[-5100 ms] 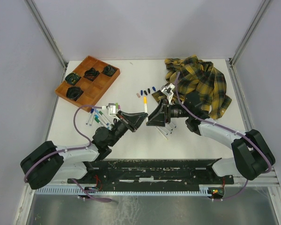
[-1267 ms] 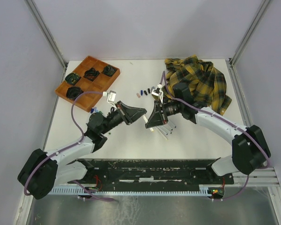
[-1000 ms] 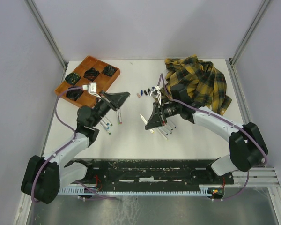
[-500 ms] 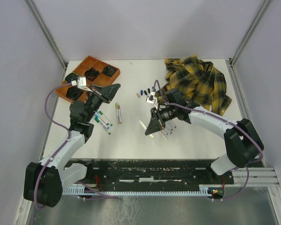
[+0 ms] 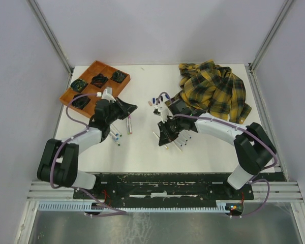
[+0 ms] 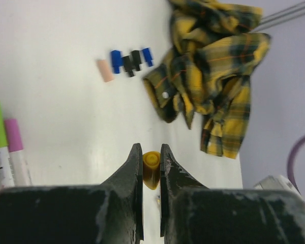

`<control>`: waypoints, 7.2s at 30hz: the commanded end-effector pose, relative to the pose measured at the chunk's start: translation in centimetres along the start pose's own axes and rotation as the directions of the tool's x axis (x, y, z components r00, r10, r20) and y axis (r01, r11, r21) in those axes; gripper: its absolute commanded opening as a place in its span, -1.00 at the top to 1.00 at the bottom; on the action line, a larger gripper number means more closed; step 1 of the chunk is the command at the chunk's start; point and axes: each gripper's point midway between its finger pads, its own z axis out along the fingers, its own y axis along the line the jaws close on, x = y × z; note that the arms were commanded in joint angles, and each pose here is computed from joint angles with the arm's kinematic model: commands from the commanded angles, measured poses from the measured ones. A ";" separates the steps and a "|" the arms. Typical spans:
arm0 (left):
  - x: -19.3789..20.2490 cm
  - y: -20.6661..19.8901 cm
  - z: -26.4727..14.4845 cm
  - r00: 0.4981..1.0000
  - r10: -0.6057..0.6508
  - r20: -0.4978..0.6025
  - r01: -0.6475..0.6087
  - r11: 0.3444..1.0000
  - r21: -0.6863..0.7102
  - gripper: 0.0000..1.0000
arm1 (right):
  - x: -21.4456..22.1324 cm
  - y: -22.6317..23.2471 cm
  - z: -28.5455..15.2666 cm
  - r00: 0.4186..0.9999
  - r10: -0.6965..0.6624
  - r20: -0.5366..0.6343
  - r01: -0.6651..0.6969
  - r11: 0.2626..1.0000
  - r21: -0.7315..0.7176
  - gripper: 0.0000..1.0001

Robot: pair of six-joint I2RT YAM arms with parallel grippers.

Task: Open the pen caps
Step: Place the pen cap at the center of the board, then pick up the pen from the center of the board.

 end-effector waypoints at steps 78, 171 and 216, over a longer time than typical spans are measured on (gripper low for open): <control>5.9 11.3 12.1 0.949 -0.078 -0.305 -0.126 0.796 -0.592 0.37 | 3.9 -7.7 2.1 0.970 0.144 -0.196 -0.026 0.864 0.503 0.28; 6.1 12.6 0.2 0.816 0.328 -0.476 -0.569 0.599 -0.563 0.45 | -1.3 1.4 -7.3 0.941 -0.331 -0.064 0.330 0.943 -0.037 0.20; 6.5 11.0 1.7 0.802 0.358 -0.478 -0.595 0.557 -0.580 0.40 | -1.4 1.6 -7.6 0.941 -0.335 -0.055 0.333 0.942 -0.040 0.20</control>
